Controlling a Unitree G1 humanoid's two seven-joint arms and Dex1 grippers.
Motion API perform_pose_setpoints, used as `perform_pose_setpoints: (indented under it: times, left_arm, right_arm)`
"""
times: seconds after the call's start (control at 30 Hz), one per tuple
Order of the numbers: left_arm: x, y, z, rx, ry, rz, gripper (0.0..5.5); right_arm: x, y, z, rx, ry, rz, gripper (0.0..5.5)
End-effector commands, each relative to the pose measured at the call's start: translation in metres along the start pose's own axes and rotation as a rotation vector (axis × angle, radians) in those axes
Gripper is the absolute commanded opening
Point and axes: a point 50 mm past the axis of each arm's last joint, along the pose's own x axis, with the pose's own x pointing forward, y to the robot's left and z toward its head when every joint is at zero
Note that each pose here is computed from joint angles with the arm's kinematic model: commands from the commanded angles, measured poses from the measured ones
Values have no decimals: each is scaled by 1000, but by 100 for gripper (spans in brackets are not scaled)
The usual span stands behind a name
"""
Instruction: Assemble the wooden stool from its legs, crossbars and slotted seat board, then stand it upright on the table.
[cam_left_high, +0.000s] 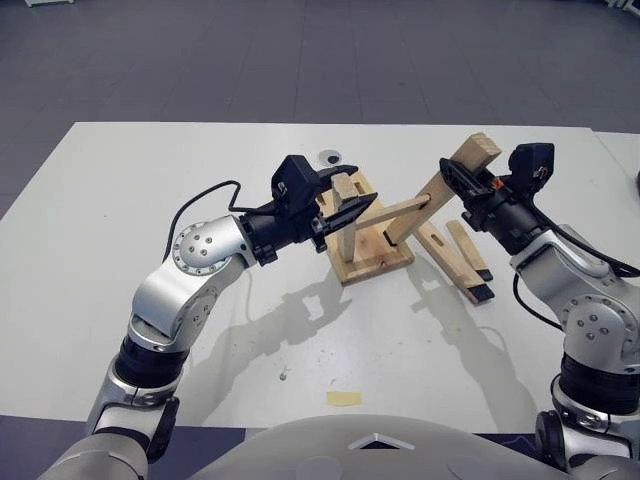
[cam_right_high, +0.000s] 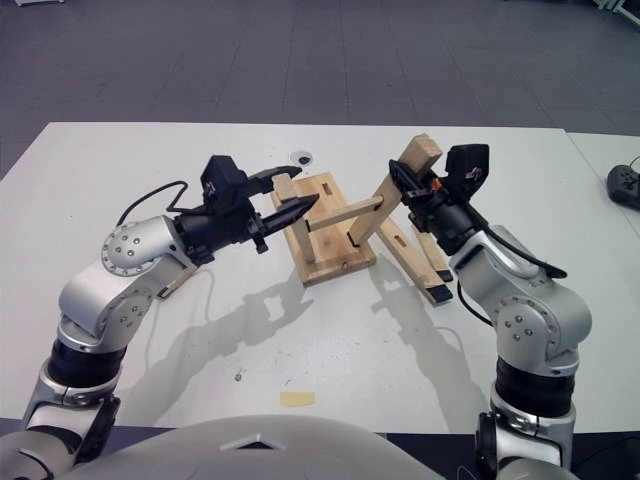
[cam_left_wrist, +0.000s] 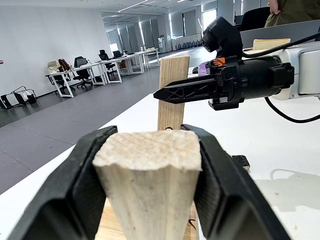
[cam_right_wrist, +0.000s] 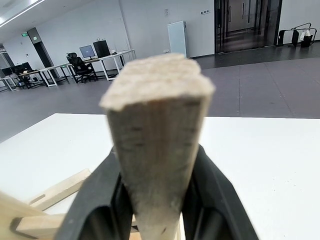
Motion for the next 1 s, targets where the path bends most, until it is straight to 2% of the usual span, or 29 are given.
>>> perform_pose_setpoints:
  times: [0.03, 0.3, 0.33, 0.5, 0.77, 1.0]
  left_arm:
    - [-1, 13, -3, -63, 40, 44, 272]
    - [-6, 30, 10, -80, -14, 103, 418]
    - [-7, 32, 12, -78, -20, 111, 435]
    - [-9, 37, 16, -81, -39, 126, 532]
    - [-7, 38, 17, -85, -64, 147, 540]
    - [-5, 47, 24, -81, -119, 228, 540]
  right_arm:
    - [6, 3, -61, 170, 296, -4, 102]
    - [9, 7, -52, 133, 256, -24, 102]
    - [10, 8, -48, 130, 231, -27, 139]
    - [16, 6, -20, 134, 23, 8, 224]
    - [16, 9, 35, 230, -258, 147, 361]
    - [4, 8, 131, 207, -639, 174, 473]
